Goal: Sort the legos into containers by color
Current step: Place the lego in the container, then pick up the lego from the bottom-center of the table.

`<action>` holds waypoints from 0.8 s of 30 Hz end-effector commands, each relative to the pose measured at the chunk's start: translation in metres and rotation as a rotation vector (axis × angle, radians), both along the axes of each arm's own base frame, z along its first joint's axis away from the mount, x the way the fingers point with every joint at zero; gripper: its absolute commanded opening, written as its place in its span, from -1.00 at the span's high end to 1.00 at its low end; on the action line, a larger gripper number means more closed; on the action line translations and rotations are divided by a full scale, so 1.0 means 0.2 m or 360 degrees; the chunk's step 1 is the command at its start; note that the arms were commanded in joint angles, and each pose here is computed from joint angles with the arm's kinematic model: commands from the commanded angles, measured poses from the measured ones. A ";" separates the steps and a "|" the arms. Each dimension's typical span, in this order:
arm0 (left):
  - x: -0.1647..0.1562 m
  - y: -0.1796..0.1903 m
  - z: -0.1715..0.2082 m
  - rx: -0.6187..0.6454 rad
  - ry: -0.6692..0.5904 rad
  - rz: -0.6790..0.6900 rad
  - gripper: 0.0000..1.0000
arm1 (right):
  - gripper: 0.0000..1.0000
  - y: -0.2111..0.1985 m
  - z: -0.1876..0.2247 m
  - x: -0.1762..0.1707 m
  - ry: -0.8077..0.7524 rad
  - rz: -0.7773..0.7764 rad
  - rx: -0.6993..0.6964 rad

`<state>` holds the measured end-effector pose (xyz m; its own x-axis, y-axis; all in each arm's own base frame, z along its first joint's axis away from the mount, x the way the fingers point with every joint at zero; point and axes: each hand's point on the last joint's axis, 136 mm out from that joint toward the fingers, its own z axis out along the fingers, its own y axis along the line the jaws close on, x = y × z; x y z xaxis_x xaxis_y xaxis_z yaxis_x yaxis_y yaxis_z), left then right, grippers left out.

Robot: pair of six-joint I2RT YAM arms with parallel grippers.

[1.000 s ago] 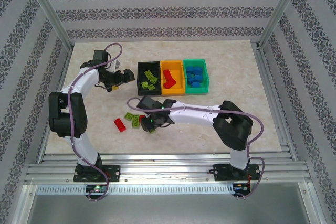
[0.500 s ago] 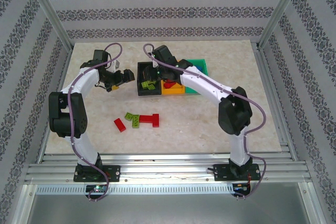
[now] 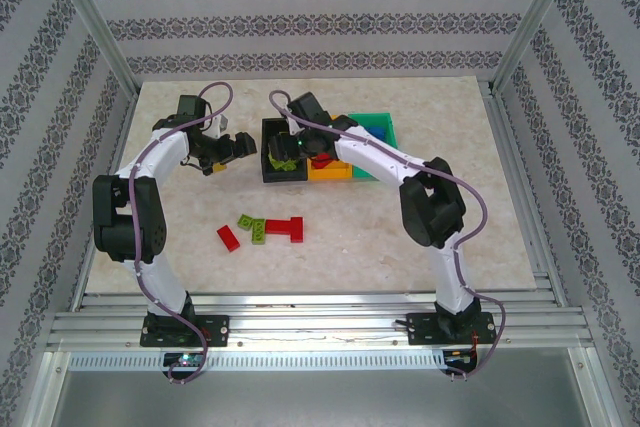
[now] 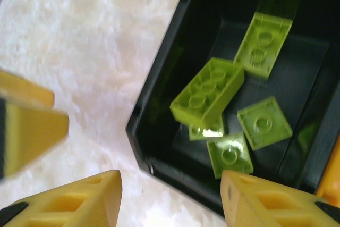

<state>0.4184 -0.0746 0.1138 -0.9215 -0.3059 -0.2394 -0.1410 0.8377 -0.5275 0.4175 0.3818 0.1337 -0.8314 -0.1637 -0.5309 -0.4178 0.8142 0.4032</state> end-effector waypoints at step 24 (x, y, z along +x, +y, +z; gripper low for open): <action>0.04 0.20 -0.03 -0.0097 0.0048 0.0198 -0.98 | -0.20 0.37 -0.27 -0.69 0.0044 0.0625 -0.0239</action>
